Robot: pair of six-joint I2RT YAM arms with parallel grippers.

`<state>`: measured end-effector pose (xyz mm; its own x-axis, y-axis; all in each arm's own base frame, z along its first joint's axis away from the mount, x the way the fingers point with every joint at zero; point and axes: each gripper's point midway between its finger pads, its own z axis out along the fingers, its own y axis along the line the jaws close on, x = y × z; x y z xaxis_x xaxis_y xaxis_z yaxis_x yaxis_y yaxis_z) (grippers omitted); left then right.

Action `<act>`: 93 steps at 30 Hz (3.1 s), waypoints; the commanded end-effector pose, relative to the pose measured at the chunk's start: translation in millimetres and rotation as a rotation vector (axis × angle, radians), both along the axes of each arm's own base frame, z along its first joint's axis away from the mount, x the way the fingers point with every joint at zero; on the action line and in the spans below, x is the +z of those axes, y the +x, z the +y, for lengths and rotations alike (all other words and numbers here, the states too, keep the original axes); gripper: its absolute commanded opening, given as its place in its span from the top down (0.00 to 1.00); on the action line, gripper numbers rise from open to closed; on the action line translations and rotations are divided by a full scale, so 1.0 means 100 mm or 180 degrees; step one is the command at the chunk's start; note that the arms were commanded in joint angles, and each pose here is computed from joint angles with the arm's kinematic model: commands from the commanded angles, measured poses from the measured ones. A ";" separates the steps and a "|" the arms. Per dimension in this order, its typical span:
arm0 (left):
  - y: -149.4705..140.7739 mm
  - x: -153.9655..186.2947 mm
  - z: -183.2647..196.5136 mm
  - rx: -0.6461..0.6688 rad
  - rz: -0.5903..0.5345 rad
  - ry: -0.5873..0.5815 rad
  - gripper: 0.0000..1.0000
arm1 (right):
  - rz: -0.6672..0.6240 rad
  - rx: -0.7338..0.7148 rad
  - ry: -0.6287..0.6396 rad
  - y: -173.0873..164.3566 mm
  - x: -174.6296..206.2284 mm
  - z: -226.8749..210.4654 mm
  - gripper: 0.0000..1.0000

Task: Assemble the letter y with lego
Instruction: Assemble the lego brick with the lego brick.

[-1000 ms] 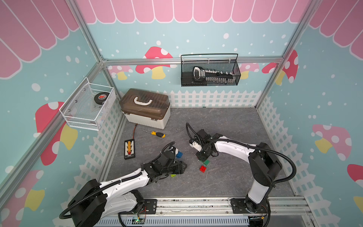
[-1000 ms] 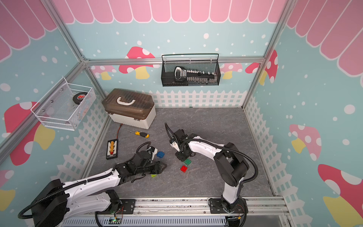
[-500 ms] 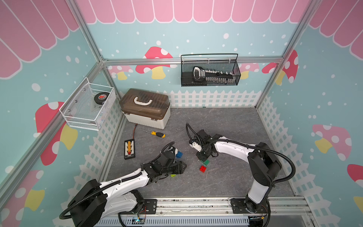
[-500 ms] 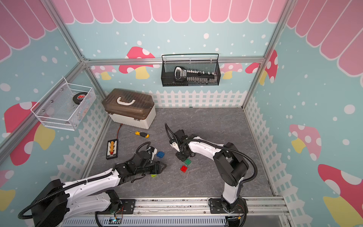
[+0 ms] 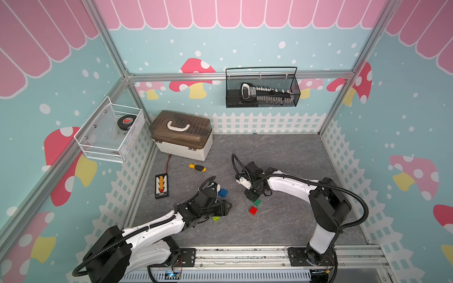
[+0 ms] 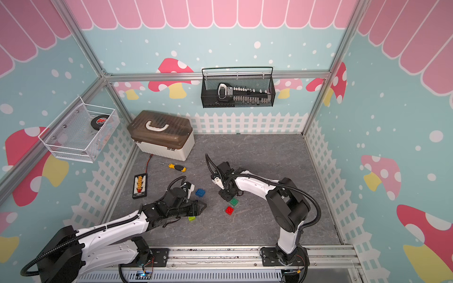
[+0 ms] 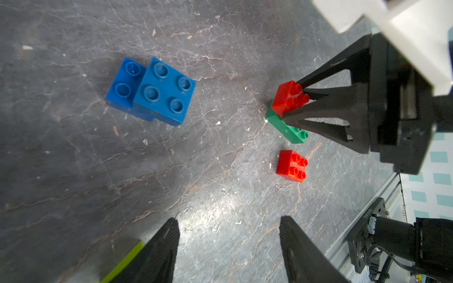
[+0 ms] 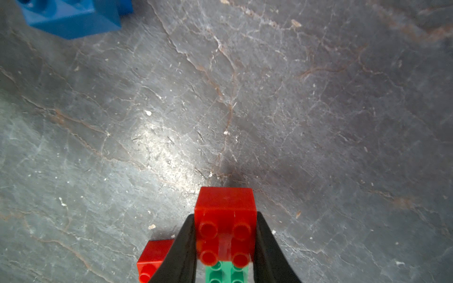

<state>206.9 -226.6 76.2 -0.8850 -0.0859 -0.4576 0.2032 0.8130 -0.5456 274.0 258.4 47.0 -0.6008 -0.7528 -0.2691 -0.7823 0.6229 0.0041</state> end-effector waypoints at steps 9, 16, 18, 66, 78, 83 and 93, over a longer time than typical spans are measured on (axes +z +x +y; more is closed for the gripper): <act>0.00 -0.02 0.07 0.0047 -0.0048 0.0023 0.33 | 0.0406 0.0138 0.0007 -0.29 -0.15 -0.04 0.74; 0.00 -0.01 0.06 0.0039 -0.0042 0.0017 0.33 | 0.0411 0.0093 0.0070 -0.28 -0.11 -0.05 0.74; 0.00 -0.02 0.06 0.0040 -0.0040 0.0021 0.33 | 0.0390 0.0106 0.0028 -0.27 -0.10 -0.07 0.74; 0.01 -0.03 0.07 0.0075 -0.0033 0.0010 0.33 | 0.0340 0.0215 -0.0283 -0.38 -0.18 -0.20 0.74; 0.01 -0.03 0.08 0.0085 -0.0052 0.0016 0.33 | 0.0446 0.0247 -0.0257 -0.37 -0.35 -0.12 0.74; 0.02 -0.02 0.08 0.0078 -0.0061 0.0023 0.33 | 0.0319 0.0255 -0.0377 -0.30 -0.30 -0.18 0.74; 0.03 -0.01 0.08 0.0084 -0.0068 0.0019 0.33 | 0.0306 0.0317 -0.0402 -0.29 -0.22 -0.20 0.74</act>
